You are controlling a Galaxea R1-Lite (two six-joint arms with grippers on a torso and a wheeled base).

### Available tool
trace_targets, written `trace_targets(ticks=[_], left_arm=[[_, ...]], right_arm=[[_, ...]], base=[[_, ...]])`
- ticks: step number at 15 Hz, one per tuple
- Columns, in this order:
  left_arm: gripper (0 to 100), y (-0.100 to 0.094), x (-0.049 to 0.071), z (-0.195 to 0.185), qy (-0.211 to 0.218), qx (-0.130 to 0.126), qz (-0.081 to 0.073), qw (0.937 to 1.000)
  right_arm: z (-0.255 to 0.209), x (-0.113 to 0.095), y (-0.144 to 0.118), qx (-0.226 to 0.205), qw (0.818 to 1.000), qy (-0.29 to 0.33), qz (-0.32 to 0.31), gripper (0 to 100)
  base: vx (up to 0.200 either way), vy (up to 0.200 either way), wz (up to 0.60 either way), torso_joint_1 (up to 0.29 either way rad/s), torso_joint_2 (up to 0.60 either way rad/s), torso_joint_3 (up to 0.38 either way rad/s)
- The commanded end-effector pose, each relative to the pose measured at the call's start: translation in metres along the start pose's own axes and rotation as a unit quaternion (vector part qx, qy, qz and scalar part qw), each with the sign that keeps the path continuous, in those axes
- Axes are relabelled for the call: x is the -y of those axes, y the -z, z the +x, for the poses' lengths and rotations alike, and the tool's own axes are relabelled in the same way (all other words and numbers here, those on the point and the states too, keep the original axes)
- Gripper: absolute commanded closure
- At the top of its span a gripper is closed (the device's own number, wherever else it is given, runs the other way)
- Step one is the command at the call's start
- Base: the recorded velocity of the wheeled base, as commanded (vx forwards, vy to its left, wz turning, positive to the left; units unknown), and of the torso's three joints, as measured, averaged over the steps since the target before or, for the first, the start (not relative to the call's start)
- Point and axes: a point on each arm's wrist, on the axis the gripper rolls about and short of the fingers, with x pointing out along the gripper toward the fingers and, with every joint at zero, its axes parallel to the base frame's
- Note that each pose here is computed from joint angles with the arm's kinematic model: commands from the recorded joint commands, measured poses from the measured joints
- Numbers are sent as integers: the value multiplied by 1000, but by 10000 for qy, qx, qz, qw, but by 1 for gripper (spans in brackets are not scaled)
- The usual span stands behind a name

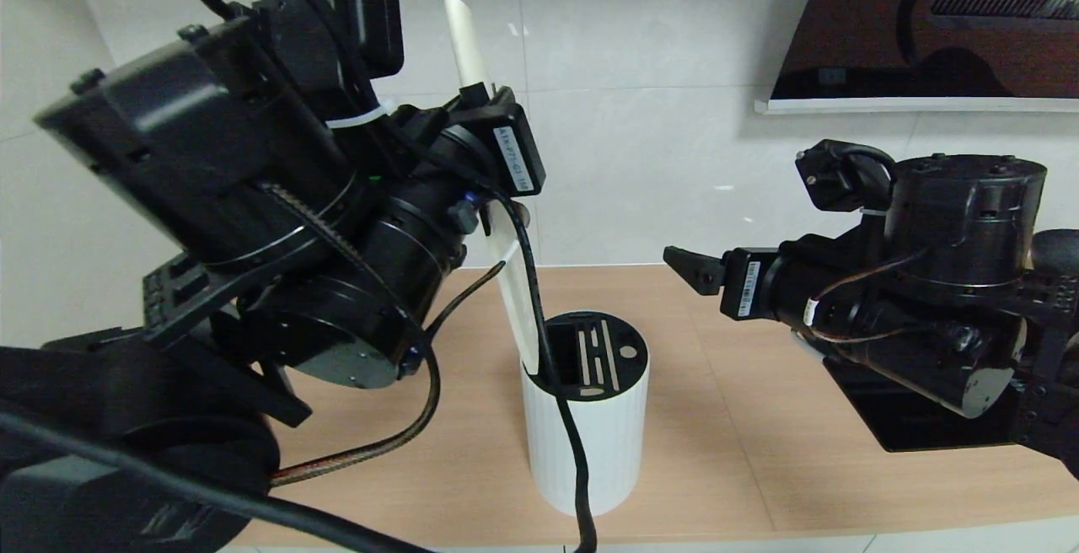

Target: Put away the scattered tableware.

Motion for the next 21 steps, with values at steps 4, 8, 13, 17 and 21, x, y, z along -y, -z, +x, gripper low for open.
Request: trace_targets(ticks=[4,8,13,17,21], left_arm=[[100,31,17,5,104,-95,63,9999],[100,57,22,13,59,-161,124,9998],[100,67,18,22,-64,-175,223,9996],[100,70,14,28,-144,-67,223,9996],[100,78,10,33,-223,-133,303,9992]], right_arm=[[4,0,5,-88,10000,21,-26,0],[4,0,4,-72,10000,25,-21,0],[5,0,5,-70,10000,32,-14,0],[5,0,5,-77,10000,34,-16,0],[5,0,6,-86,10000,29,-19,0]], base=[[0,0,0,0,0,0],[0,0,0,0,0,0],[0,0,0,0,0,0],[0,0,0,0,0,0],[0,0,0,0,0,0]])
